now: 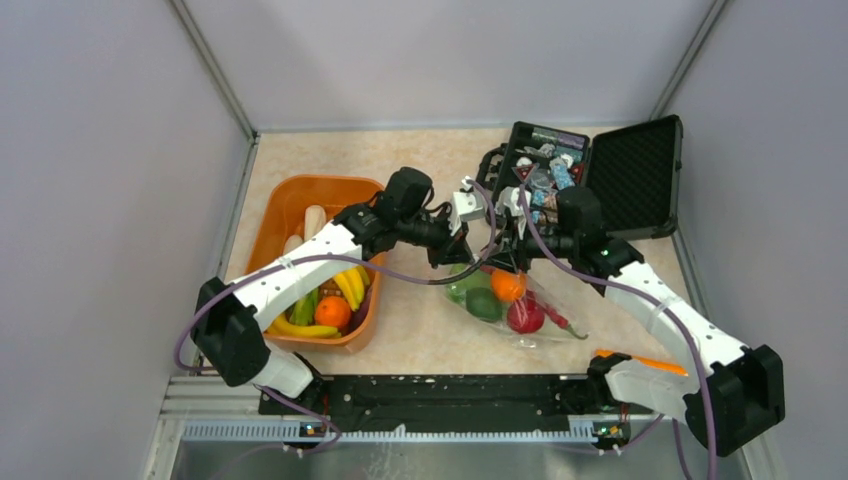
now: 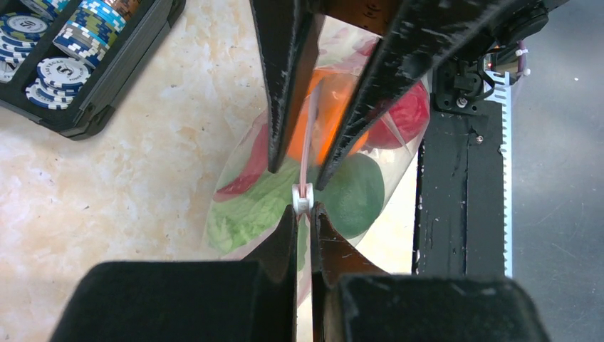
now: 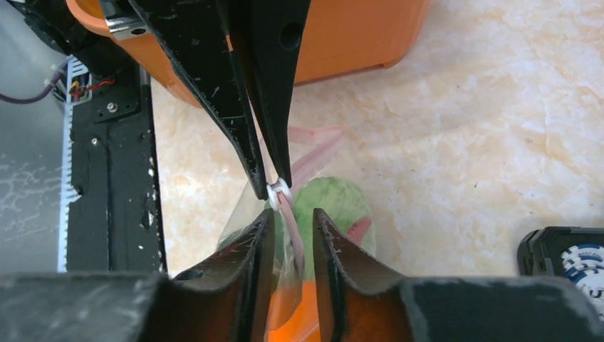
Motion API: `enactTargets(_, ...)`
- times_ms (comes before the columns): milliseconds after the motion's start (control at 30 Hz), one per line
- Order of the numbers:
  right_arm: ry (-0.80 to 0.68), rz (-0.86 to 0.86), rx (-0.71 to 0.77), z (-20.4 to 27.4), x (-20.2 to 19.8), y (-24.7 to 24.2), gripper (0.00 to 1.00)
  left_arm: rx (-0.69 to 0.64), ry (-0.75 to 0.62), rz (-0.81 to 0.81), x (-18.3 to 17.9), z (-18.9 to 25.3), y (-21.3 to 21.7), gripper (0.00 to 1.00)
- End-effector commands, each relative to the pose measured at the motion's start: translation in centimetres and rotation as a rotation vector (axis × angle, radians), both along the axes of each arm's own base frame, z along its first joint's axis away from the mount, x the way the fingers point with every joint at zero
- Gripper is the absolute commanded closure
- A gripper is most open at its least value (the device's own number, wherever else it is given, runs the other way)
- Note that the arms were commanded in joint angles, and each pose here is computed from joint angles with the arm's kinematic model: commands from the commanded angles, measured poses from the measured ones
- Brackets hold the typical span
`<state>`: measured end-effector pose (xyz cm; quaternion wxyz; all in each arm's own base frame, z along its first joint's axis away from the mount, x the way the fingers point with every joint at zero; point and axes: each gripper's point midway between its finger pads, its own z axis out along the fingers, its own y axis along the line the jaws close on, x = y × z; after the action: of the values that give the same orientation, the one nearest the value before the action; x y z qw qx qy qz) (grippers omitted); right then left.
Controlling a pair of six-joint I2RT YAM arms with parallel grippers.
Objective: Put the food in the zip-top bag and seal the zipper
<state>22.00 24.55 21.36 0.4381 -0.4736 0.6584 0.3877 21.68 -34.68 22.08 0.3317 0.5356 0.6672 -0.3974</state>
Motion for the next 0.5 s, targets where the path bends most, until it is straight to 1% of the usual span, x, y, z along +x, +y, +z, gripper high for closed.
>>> enactTargets(0, -0.076, 0.04, 0.021, 2.5, 0.5, 0.8, 0.8, -0.067, -0.065, -0.032, -0.1, 3.2, -0.3, 1.0)
enactTargets(100, -0.086, 0.039, 0.026, 2.8, 0.4, 0.7, 0.97, -0.066, -0.07, -0.029, 0.0, 3.3, -0.3, 1.0)
enactTargets(133, -0.091, 0.047, 0.031, 2.9, 0.2, 0.7, 1.0, -0.064, -0.072, -0.027, 0.0, 3.2, -0.2, 1.0)
enactTargets(200, -0.091, 0.047, 0.031, 3.0, 0.0, 0.7, 1.0, -0.048, -0.081, -0.012, 0.3, 3.0, 0.0, 1.0)
enactTargets(300, -0.112, 0.004, 0.033, 3.5, 0.4, 0.3, 1.0, -0.005, -0.083, 0.028, 0.8, 2.0, 0.7, 1.0)
enactTargets(467, -0.171, -0.036, 0.092, 5.6, 0.2, 0.0, 1.0, 0.06, -0.048, 0.088, 1.1, -0.8, 2.6, 1.0)
